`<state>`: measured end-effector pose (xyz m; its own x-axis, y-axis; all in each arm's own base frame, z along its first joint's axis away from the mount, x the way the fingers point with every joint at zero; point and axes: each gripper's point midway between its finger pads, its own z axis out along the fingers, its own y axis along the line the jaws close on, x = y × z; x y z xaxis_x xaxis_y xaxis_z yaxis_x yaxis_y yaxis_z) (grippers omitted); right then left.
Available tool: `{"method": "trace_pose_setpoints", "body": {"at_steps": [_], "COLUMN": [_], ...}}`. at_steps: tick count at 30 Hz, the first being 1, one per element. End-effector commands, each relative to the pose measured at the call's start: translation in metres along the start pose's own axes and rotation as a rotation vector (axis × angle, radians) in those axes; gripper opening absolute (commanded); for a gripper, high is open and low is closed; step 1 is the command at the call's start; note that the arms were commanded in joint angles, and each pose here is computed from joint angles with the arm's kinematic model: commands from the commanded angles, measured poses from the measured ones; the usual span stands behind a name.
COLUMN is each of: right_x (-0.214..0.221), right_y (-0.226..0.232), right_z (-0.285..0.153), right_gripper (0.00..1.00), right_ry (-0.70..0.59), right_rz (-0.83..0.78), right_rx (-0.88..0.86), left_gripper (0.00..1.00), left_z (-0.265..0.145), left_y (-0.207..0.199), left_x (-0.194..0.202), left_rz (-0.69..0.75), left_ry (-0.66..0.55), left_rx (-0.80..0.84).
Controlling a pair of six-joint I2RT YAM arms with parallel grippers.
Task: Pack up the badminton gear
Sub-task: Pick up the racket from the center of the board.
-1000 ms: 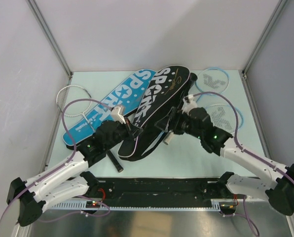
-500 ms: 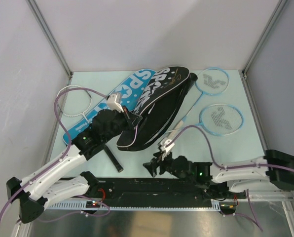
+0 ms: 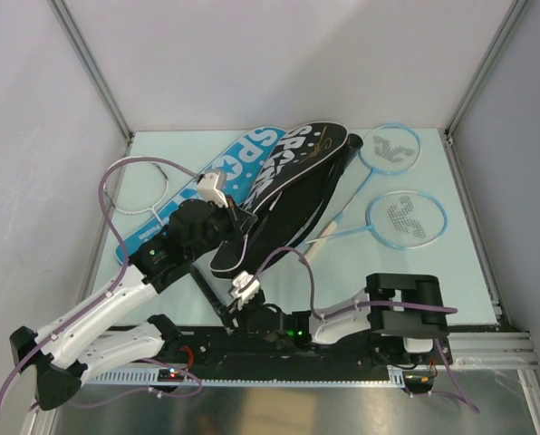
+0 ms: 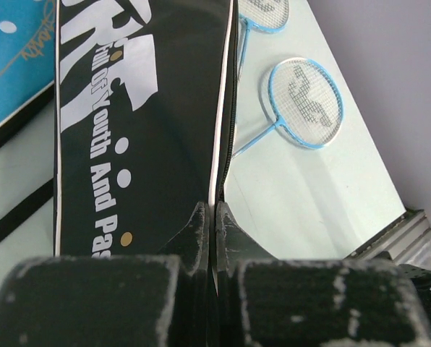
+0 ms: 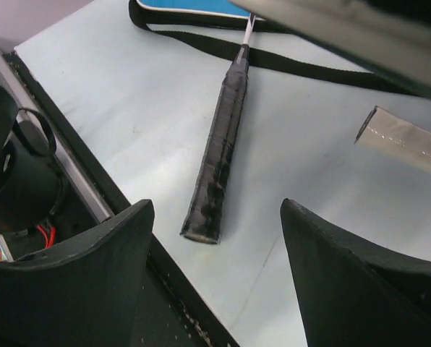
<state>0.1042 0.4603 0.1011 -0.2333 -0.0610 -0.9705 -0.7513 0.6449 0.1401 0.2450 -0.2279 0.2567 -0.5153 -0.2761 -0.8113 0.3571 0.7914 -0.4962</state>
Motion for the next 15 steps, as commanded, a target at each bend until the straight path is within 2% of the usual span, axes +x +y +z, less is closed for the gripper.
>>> {"method": "trace_pose_setpoints", "body": {"at_steps": [1, 9, 15], "right_x": [-0.021, 0.016, 0.05], "right_y": [0.001, 0.016, 0.017], "right_z": [0.023, 0.05, 0.069], "right_gripper": [0.75, 0.72, 0.7], "right_ry": [-0.092, -0.006, 0.095], "right_rz": [0.071, 0.017, -0.049], "right_rx": [0.031, -0.005, 0.063], "left_gripper": [0.0, 0.0, 0.0], "left_z": [-0.018, -0.021, -0.019], "left_y": [-0.016, -0.018, -0.016], "left_x": [-0.046, -0.045, -0.043], "left_rz": [0.084, 0.137, 0.144], "left_ry": [-0.127, -0.11, -0.105], "left_rx": [0.043, 0.061, 0.054]}}
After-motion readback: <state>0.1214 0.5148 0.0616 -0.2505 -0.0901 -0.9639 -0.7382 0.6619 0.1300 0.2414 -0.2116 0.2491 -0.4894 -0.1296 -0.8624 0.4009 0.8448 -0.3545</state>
